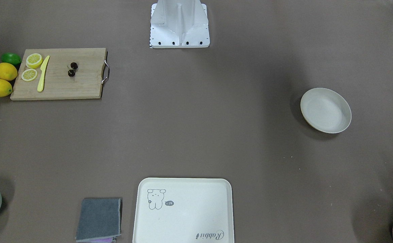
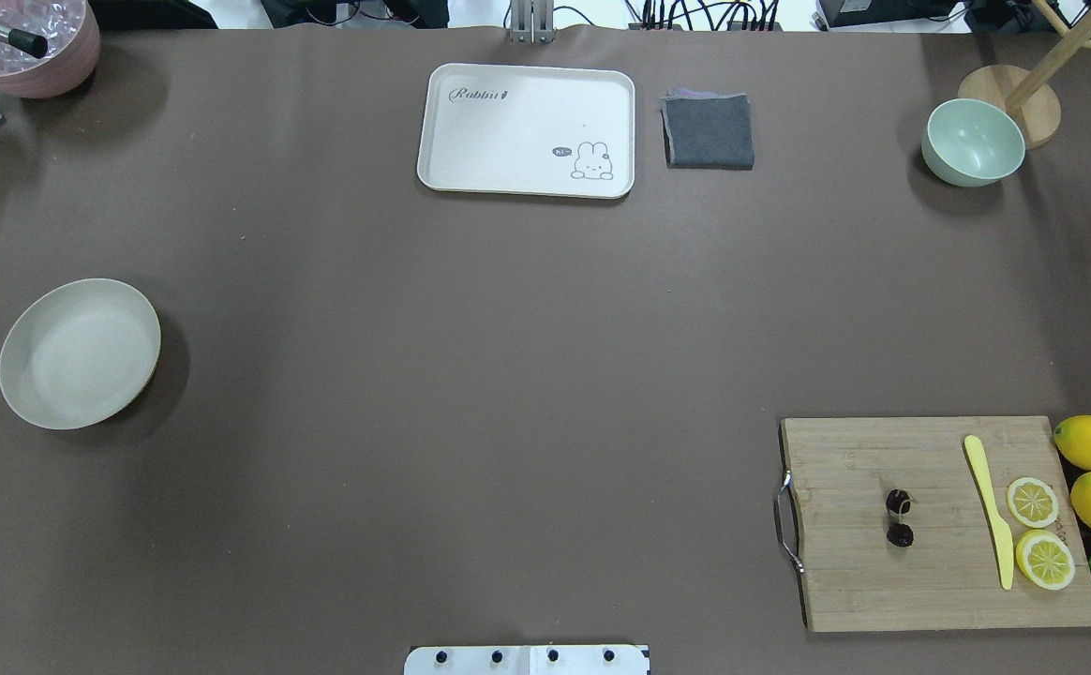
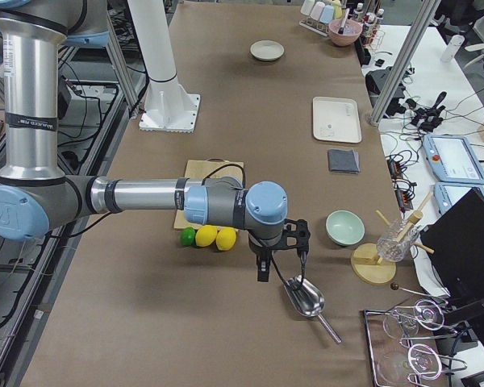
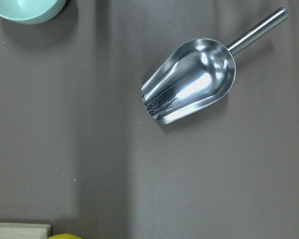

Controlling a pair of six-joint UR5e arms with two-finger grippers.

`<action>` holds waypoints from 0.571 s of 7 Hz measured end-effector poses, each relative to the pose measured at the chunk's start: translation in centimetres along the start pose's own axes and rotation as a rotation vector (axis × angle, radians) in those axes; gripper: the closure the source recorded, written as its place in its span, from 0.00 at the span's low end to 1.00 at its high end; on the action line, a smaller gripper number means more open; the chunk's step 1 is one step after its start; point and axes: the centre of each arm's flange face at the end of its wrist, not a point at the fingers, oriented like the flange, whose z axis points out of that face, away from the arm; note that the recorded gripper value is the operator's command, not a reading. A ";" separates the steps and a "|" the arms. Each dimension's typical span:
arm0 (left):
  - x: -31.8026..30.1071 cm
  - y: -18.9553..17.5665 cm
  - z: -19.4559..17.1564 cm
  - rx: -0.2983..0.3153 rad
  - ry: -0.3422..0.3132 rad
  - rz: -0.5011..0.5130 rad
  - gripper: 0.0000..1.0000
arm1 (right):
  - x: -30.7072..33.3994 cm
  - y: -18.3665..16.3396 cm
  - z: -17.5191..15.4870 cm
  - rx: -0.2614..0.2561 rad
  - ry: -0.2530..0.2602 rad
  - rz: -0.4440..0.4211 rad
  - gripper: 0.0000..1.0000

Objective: Place red cherry on plate

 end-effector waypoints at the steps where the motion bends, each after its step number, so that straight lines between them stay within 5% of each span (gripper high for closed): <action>1: 3.7 0.4 3.1 0.002 0.034 -0.035 0.02 | 0.0 0.0 0.0 0.001 0.001 -0.001 0.00; 4: 2.4 6.6 13.4 0.043 0.073 0.076 0.02 | 0.2 0.3 0.1 -0.003 0.000 0.004 0.00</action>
